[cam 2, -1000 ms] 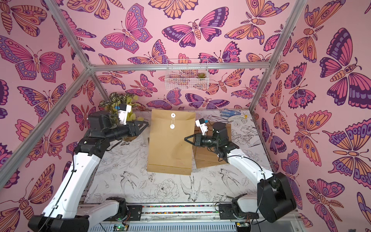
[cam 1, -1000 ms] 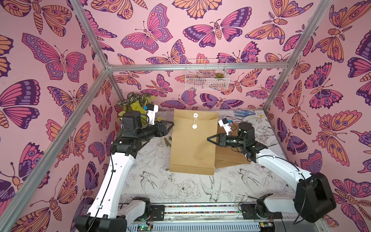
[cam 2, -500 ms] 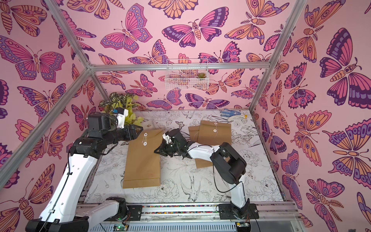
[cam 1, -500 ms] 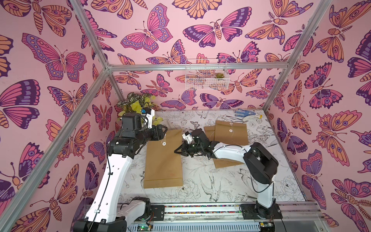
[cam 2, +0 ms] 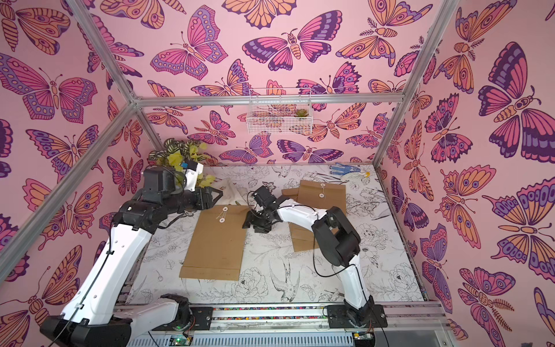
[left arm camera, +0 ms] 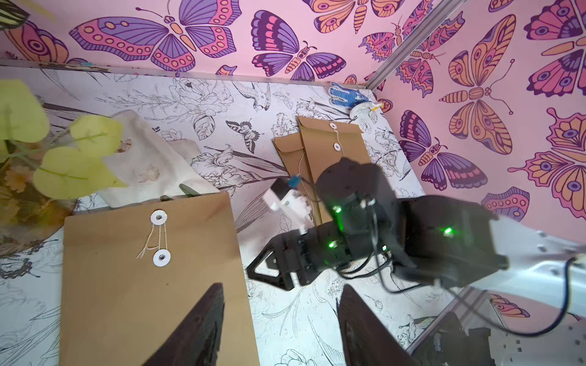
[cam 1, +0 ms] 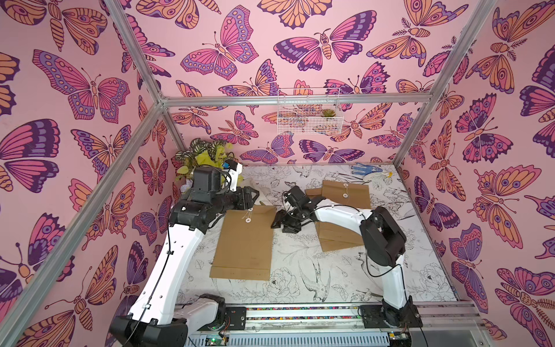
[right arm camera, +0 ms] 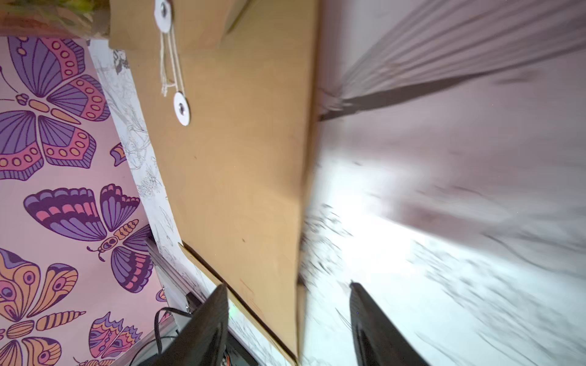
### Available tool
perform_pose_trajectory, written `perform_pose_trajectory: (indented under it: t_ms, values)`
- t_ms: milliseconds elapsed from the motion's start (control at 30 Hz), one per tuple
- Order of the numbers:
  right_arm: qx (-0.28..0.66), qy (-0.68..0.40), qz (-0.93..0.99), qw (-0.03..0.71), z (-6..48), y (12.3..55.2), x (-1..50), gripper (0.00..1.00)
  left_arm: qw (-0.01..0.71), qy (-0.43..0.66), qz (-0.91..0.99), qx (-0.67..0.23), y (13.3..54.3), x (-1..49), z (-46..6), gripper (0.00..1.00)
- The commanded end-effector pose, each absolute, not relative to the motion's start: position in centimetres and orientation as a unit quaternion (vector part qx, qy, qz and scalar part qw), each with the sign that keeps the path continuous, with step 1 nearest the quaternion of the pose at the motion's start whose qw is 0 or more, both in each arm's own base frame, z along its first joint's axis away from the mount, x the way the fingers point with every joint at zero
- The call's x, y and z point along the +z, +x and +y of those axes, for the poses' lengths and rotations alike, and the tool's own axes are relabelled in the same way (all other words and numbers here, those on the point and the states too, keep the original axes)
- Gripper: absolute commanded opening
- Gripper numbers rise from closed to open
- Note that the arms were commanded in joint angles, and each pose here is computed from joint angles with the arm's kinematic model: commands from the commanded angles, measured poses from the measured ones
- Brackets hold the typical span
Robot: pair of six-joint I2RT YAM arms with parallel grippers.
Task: Close the mouth of the file bag
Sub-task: Place the file bag at the center of the board, then pick up the file bag from the file bag.
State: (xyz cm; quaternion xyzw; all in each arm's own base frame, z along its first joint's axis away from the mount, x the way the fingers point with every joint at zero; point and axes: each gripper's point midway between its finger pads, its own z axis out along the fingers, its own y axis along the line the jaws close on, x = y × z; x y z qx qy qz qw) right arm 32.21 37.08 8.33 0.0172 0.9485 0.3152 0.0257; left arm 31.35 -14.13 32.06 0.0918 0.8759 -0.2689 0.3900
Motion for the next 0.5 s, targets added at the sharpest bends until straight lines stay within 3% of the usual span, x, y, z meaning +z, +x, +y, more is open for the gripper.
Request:
perform_pose_trajectory:
  t_ms: [0,267,367,467]
  values:
    - [0.263,0.018,0.964,0.038,28.6,31.9,11.0,0.64,0.389,0.115,0.878,-0.255,32.0,31.4,-16.1,0.59]
    - [0.163,0.215,0.952,0.144,6.3,34.6,12.1,0.67,0.331,0.188,0.891,-0.248,34.1,24.7,-27.2,0.61]
    - [0.117,0.29,0.933,0.178,0.0,34.9,11.8,0.71,0.308,0.216,0.89,-0.256,35.0,22.6,-31.9,0.62]
    - [0.092,0.323,0.924,0.182,-3.1,34.9,10.9,0.76,0.286,0.245,0.889,-0.262,35.7,20.6,-36.1,0.62]
